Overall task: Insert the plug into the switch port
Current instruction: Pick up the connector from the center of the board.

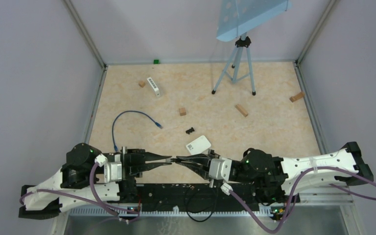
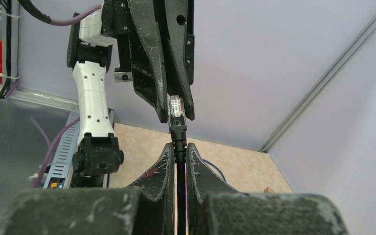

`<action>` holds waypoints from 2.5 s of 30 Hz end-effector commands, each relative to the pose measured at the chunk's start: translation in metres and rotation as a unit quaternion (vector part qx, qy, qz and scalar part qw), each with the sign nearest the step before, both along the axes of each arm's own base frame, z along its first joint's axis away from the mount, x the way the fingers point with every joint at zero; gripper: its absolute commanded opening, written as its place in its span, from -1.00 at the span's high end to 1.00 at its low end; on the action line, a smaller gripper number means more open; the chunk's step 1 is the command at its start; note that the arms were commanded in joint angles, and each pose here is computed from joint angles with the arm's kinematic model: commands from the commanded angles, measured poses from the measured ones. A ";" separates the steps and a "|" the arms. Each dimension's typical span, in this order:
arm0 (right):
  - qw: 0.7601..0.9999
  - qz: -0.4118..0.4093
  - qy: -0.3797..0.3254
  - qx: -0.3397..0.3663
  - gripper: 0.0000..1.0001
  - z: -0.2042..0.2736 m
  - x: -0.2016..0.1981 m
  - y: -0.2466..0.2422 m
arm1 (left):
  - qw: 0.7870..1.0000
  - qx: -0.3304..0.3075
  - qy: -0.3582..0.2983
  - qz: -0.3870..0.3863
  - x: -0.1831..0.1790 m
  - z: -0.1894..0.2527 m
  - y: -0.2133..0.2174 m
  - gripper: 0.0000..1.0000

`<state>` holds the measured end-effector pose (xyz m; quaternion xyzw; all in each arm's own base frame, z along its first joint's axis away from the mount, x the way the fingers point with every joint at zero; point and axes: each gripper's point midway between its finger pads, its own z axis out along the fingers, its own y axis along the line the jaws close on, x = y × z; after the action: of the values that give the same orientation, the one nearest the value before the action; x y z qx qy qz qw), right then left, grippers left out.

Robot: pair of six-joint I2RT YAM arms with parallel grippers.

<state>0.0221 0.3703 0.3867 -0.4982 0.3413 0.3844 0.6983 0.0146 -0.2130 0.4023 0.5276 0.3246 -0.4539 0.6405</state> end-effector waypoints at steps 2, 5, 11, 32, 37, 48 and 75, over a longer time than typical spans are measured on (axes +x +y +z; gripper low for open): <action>0.999 0.012 0.019 0.034 0.90 0.019 -0.006 -0.007 | 1.000 -0.026 -0.003 0.014 0.004 0.011 0.003 1.00; 0.999 0.011 0.028 0.036 0.80 0.020 -0.005 -0.008 | 1.000 -0.021 0.003 0.019 0.007 0.007 0.002 1.00; 0.999 0.003 0.044 0.032 1.00 0.018 -0.002 -0.009 | 1.000 -0.003 0.016 0.020 0.009 -0.004 -0.004 0.98; 0.859 -0.337 0.387 0.008 1.00 -0.096 0.132 -0.116 | 0.868 -0.042 0.359 0.342 0.118 -0.085 0.027 -0.97; 0.854 -0.350 0.384 -0.025 1.00 -0.110 0.137 -0.111 | 0.847 -0.013 0.398 0.352 0.118 -0.109 0.022 -0.98; 0.805 -0.369 0.442 -0.142 1.00 -0.212 0.138 -0.098 | 0.836 0.126 0.395 0.360 0.146 -0.147 -0.031 -0.97; 0.798 -0.325 0.490 -0.130 1.00 -0.318 0.111 -0.107 | 0.798 0.179 0.450 0.360 0.238 -0.257 -0.052 -0.89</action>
<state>0.1263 0.2514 0.0474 -0.2104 0.8508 0.2480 0.4127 0.2450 -0.2539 0.1541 0.2368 0.8318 -0.2795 0.4171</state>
